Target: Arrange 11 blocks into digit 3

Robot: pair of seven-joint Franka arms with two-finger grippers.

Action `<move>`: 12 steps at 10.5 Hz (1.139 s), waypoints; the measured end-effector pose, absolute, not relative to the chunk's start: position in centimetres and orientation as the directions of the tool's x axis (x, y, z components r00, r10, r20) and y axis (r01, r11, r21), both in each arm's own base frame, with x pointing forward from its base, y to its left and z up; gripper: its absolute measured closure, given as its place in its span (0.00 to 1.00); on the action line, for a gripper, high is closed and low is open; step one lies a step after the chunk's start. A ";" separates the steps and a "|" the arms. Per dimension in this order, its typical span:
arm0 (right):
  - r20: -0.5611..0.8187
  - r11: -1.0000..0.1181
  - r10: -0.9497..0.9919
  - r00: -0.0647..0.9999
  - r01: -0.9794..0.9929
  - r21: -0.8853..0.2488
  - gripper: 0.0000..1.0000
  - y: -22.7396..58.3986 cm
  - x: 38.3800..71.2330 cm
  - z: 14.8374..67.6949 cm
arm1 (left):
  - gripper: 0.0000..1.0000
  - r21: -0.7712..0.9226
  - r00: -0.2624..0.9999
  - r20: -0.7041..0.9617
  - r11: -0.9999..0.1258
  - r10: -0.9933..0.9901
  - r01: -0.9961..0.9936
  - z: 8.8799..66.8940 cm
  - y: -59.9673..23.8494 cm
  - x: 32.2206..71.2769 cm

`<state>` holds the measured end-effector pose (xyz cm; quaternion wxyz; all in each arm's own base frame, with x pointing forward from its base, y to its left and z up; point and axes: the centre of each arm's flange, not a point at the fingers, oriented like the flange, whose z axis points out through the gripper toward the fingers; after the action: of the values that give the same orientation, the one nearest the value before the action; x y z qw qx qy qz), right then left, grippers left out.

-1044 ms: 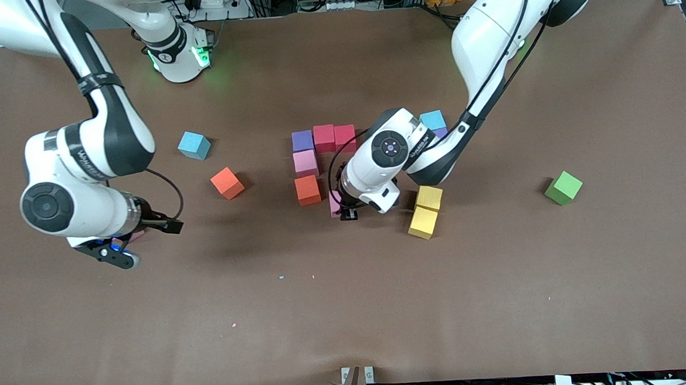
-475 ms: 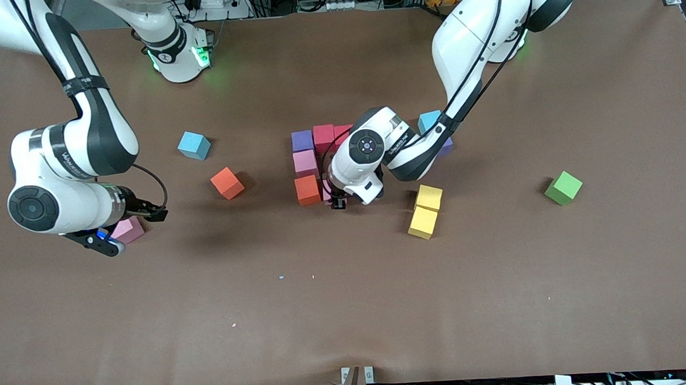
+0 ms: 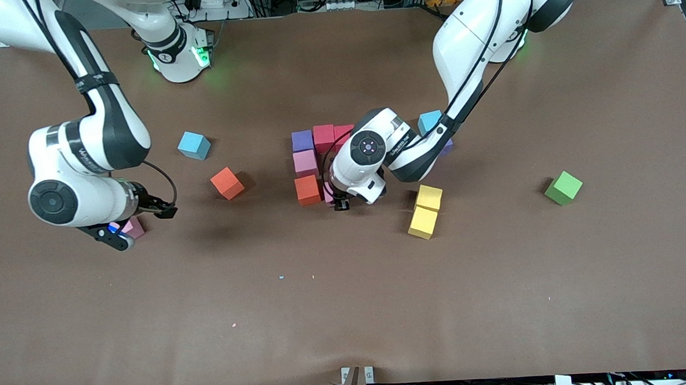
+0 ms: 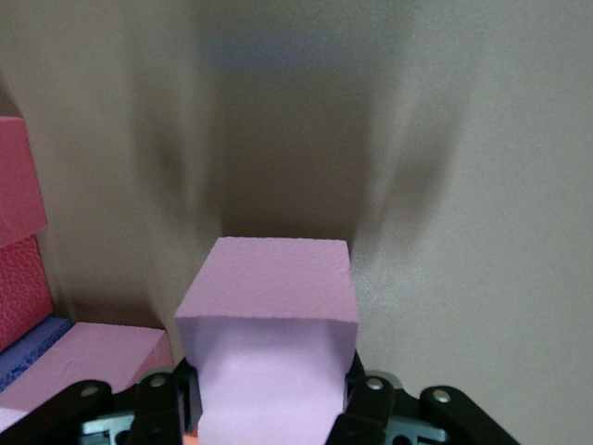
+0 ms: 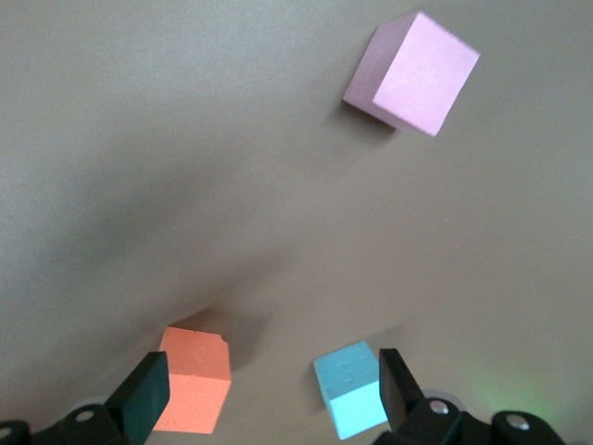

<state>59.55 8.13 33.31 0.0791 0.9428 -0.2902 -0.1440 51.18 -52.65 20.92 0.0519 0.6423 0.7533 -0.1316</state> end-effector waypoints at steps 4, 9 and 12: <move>-0.150 -0.706 -0.707 0.692 -0.674 0.217 0.00 11.0 57.8 30.4 | 0.44 -0.141 -0.195 -0.242 0.164 0.951 0.976 20.9 -53.3 50.5; -0.087 -0.574 -0.819 0.568 -0.808 0.130 0.00 17.9 54.3 28.2 | 0.44 -0.139 -0.187 -0.238 0.157 0.953 0.978 20.8 -53.9 49.8; -0.066 -0.581 -0.814 0.578 -0.802 0.138 0.00 18.1 52.4 28.7 | 0.44 -0.133 -0.184 -0.238 0.156 0.954 0.979 20.7 -54.0 49.7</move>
<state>52.40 18.09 28.65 0.0463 0.8870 -0.4554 -0.0608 49.71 -54.02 20.68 0.0491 0.6367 0.7587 -0.1286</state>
